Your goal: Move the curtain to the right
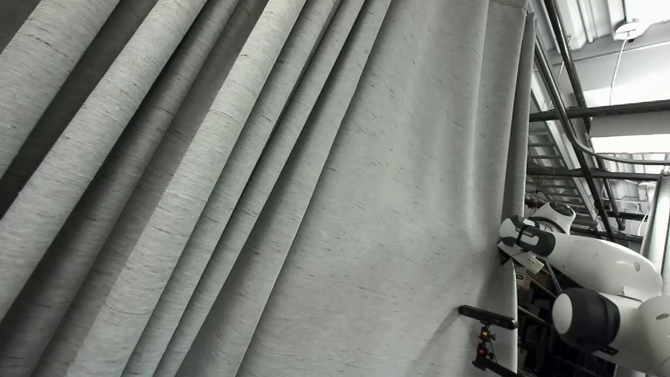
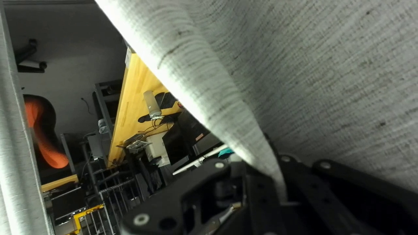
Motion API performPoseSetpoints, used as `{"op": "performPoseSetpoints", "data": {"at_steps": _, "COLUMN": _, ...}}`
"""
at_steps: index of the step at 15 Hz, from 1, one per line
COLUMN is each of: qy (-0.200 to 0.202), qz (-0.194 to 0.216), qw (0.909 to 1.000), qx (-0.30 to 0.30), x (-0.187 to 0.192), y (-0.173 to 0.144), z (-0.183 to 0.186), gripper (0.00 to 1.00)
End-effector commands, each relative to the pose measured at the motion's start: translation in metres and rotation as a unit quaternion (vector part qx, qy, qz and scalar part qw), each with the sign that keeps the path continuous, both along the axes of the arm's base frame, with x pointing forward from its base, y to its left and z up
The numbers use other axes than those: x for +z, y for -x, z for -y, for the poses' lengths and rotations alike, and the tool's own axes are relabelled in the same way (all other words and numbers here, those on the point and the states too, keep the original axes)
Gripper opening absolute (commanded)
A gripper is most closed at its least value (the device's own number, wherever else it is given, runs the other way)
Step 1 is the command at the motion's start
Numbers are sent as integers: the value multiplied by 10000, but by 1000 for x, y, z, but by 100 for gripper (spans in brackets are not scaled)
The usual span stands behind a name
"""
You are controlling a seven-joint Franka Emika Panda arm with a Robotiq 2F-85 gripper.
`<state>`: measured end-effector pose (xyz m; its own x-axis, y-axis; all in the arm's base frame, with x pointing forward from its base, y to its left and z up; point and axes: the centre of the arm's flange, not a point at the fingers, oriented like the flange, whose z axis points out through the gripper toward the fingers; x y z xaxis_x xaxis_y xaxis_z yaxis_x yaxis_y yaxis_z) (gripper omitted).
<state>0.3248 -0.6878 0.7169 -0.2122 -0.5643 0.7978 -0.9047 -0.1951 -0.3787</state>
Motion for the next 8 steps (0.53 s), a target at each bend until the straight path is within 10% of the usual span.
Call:
{"op": "performPoseSetpoints", "data": {"at_steps": 1, "qy": -115, "qz": -217, "qw": 9996, "qx": -135, "x": 26, "y": -18, "z": 45, "gripper": 1}}
{"op": "performPoseSetpoints", "data": {"at_steps": 8, "qy": -134, "qz": -225, "qw": 9995, "qx": -150, "x": 30, "y": -19, "z": 42, "gripper": 1}}
